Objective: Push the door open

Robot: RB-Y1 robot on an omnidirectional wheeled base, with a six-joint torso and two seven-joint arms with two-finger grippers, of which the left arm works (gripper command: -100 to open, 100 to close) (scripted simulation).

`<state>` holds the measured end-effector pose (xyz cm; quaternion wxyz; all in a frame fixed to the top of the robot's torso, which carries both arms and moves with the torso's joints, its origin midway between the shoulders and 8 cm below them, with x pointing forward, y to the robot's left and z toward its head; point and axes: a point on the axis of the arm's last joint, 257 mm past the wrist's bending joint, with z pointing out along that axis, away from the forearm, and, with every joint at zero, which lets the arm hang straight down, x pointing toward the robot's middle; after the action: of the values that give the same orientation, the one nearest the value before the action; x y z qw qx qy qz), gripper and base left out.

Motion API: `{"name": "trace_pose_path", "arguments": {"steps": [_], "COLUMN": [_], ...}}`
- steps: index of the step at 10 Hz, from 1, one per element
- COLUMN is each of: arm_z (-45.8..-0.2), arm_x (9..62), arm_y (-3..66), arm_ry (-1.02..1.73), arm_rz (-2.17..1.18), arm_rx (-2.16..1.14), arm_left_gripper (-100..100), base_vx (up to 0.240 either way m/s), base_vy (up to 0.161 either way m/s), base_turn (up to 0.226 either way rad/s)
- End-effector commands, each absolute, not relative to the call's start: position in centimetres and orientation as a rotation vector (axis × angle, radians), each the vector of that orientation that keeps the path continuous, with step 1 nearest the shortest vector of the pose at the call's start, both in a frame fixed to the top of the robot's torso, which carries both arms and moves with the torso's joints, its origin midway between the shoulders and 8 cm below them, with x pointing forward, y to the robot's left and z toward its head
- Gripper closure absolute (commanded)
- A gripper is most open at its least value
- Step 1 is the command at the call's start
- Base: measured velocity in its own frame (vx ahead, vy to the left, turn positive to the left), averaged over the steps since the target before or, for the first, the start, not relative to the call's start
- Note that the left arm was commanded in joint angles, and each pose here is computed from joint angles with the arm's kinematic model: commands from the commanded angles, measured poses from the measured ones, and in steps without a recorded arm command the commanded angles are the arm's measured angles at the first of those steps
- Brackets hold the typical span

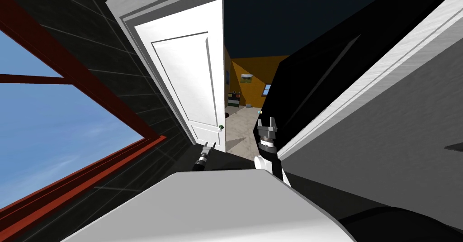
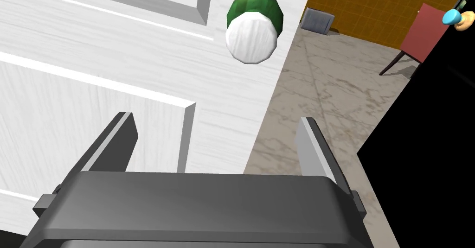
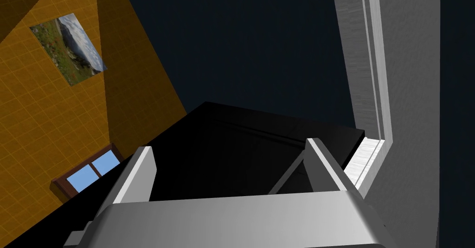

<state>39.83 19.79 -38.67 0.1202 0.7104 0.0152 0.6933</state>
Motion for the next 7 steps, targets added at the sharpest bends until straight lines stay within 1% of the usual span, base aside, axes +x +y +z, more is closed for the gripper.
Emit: {"name": "trace_pose_path", "arguments": {"steps": [1, 7], "arm_z": [-38.7, -39.2], "arm_x": [39.7, 38.9], "arm_y": [19.2, 17.1], "arm_ry": [-0.027, -0.28], "arm_rz": [2.04, 2.078], "arm_rx": [2.08, 2.078], "arm_left_gripper": [-100, -100], "base_vx": [0.071, 0.073], "base_vy": [0.011, 0.003], "base_turn": [0.003, 0.003]}}
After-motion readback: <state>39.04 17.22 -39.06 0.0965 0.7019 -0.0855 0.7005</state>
